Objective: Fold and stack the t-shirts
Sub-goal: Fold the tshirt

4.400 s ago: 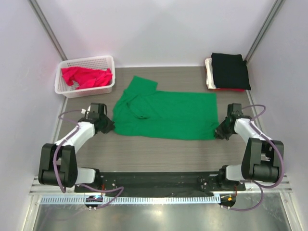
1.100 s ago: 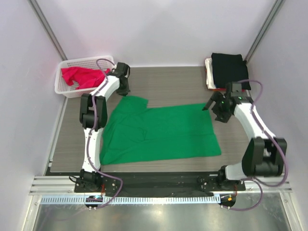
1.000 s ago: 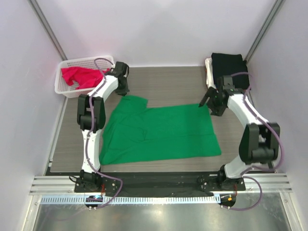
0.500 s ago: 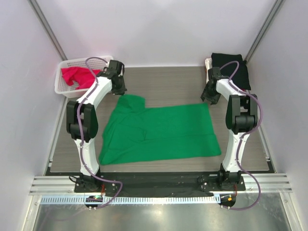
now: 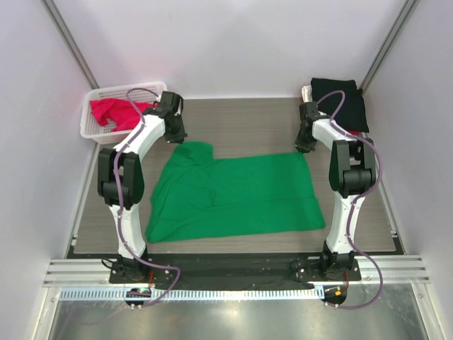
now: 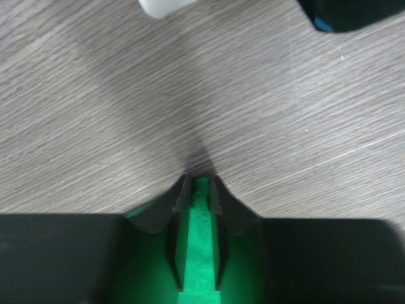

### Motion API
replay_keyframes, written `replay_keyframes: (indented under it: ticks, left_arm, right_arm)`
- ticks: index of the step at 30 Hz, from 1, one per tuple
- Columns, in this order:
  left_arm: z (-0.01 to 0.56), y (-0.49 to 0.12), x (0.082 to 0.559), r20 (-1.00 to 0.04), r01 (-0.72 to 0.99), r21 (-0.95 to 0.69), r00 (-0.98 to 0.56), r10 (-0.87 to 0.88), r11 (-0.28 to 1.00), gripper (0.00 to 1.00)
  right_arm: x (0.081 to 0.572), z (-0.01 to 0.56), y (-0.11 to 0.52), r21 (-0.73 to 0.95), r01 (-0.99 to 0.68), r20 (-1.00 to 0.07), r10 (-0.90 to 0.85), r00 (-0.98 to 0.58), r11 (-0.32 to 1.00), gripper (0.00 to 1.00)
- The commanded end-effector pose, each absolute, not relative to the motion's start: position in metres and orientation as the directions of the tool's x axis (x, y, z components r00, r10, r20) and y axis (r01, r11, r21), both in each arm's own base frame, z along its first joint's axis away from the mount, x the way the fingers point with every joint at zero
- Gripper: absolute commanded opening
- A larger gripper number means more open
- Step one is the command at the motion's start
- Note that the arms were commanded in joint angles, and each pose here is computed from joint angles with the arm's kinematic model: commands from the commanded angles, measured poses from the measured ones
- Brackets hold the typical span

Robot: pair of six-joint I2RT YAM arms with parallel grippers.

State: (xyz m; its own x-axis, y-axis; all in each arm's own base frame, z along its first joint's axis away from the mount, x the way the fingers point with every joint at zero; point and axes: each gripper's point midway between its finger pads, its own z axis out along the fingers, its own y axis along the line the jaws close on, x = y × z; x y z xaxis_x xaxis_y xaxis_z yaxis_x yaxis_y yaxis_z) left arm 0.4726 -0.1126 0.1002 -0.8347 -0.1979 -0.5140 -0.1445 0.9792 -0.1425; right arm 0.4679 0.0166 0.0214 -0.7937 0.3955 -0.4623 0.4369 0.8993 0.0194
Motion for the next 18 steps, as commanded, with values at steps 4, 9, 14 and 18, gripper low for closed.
replay_keyframes:
  ticks: [4,9,14,18]
  left_arm:
    - [0.139,-0.115,0.473,-0.58,-0.128,-0.182,-0.787,-0.212,0.975,0.0]
    - [0.159,-0.11,0.457,-0.579,-0.133,-0.173,-0.788,-0.21,0.976,0.0]
    - [0.169,-0.102,0.424,-0.573,-0.159,-0.156,-0.789,-0.22,0.975,0.0]
    - [0.164,-0.095,0.387,-0.556,-0.176,-0.141,-0.8,-0.225,0.974,0.0]
  right_arm:
    - [0.467,0.021,0.021,0.022,0.426,-0.466,0.386,-0.796,0.904,0.01]
    - [0.471,0.047,0.024,0.03,0.402,-0.492,0.364,-0.791,0.915,0.01]
    - [0.457,0.089,0.026,0.055,0.387,-0.539,0.354,-0.764,0.921,0.01]
    - [0.431,0.104,0.03,0.081,0.371,-0.545,0.353,-0.761,0.925,0.01]
